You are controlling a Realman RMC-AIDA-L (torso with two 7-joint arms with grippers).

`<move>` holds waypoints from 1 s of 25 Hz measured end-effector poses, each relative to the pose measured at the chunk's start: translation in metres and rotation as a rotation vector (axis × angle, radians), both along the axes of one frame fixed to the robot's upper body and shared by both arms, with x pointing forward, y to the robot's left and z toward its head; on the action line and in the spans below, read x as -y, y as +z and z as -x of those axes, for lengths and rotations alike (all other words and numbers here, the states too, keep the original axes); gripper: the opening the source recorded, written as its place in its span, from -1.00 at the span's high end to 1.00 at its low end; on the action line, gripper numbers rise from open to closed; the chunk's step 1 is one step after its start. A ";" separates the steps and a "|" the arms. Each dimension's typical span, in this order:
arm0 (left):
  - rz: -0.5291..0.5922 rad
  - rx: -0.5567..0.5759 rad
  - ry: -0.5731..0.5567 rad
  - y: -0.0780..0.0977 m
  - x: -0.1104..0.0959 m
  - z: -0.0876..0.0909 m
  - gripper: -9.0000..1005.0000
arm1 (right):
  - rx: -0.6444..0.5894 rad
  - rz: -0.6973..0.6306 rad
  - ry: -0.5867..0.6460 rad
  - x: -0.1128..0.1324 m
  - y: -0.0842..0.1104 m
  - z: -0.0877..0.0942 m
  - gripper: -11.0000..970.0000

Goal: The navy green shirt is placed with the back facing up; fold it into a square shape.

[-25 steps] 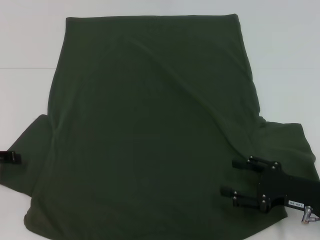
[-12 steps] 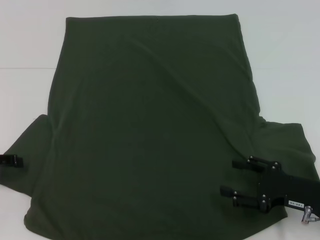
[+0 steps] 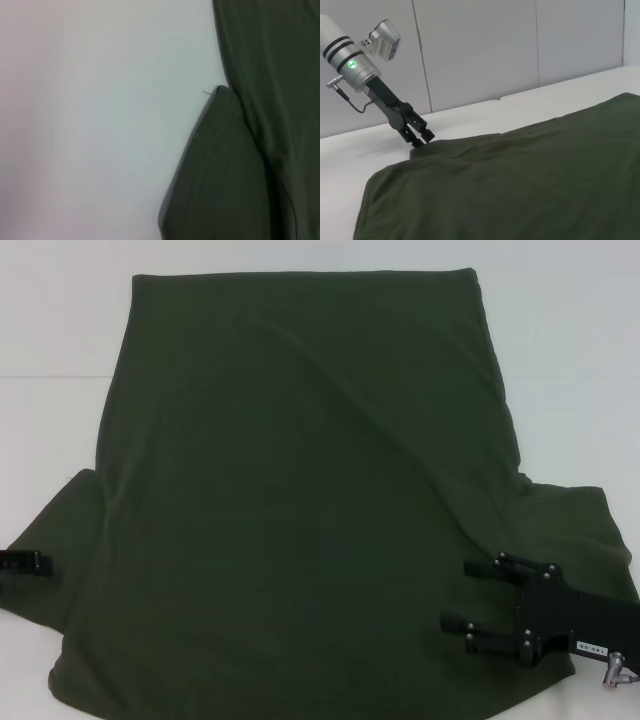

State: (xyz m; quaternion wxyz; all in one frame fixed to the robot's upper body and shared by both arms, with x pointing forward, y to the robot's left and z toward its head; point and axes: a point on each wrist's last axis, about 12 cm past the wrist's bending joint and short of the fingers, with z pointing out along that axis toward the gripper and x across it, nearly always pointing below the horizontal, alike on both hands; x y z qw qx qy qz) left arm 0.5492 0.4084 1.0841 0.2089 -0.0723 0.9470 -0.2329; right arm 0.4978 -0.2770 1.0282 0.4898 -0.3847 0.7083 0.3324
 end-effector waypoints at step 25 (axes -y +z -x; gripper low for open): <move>-0.012 -0.029 -0.037 -0.001 0.012 -0.007 -0.89 | 0.007 -0.002 0.006 -0.002 0.002 -0.003 -0.70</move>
